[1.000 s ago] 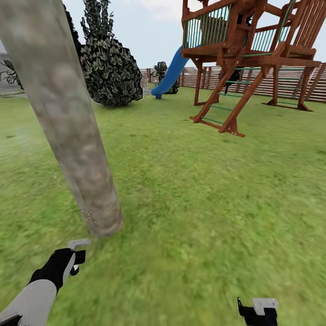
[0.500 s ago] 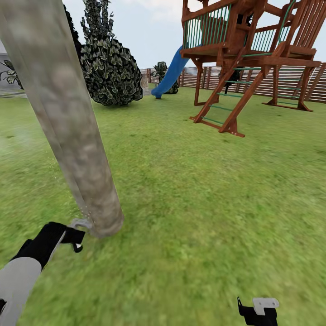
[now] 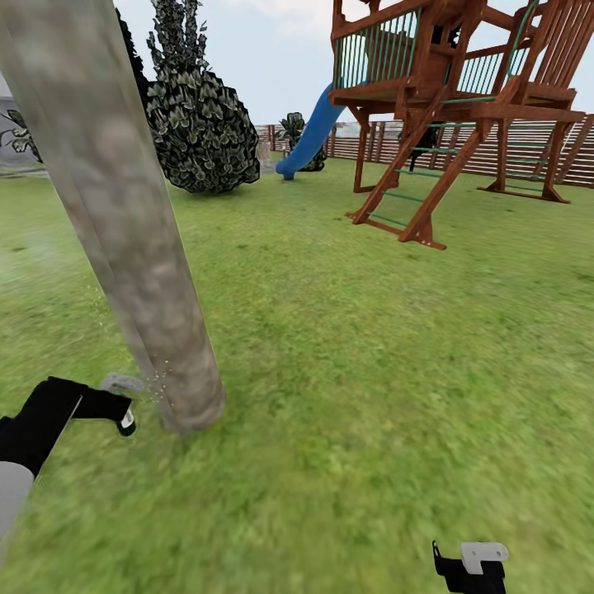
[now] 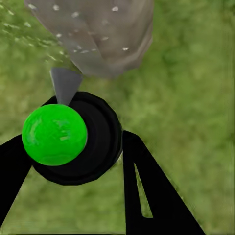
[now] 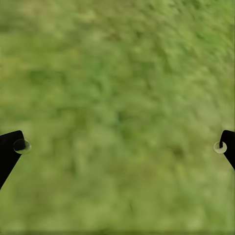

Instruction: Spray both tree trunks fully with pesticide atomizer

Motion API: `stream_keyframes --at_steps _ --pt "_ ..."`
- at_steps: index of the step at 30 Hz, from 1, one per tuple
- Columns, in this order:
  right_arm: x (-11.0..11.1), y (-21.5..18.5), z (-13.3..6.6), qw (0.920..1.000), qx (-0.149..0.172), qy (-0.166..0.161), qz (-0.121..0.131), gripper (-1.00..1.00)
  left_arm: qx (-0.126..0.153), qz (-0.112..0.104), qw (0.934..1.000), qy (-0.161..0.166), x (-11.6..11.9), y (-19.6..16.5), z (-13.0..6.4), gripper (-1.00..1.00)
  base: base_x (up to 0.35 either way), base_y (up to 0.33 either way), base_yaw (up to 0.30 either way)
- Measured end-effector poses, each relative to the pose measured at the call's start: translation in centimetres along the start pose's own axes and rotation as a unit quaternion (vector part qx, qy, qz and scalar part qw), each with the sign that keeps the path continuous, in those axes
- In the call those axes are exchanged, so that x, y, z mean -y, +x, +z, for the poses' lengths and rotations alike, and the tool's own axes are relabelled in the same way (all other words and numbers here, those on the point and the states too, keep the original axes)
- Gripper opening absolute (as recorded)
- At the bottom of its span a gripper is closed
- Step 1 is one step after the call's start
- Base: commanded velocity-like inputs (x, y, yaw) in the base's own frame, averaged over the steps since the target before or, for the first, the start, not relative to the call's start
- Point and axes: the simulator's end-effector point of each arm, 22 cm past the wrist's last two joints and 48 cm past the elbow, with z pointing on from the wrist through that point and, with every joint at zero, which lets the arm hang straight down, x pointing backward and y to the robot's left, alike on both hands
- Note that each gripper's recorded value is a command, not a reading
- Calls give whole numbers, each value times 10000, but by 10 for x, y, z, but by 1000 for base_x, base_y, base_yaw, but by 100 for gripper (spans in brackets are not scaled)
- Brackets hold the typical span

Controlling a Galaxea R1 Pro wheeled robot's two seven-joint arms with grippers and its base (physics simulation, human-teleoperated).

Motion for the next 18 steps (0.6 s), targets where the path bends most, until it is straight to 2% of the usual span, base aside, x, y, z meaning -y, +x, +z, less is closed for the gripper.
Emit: stream_keyframes --at_steps 1,3,5,8,10,12,15,17,18 --pt "0 0 0 10000 -1 0 0 100 -1 17 10000 -3 -5 1 -4 -100 0 0 0" --pt "0 0 0 10000 0 -3 -5 100 216 92 9997 52 2 -16 -12 -100 0 0 0" --pt "0 0 0 10000 0 -1 -3 100 312 126 9994 84 8 -28 -18 -100 0 0 0" --pt "0 0 0 10000 0 -3 -5 100 165 35 9998 129 5 -26 -26 -100 0 0 0" --pt "0 0 0 10000 0 -2 -4 100 106 29 9999 -49 -18 -20 -34 -100 0 0 0" --pt "0 0 0 10000 -1 -1 -1 100 36 16 10000 -90 -26 -12 -35 -100 0 0 0" --pt "0 0 0 10000 -1 0 -1 100 57 62 10000 -27 -18 -16 -34 -100 0 0 0" --pt "0 0 0 10000 0 -1 -3 100 246 177 9995 -8 -11 -35 -43 -100 0 0 0" --pt "0 0 0 10000 -1 0 -1 100 243 156 9996 19 -10 -39 -48 -100 0 0 0"
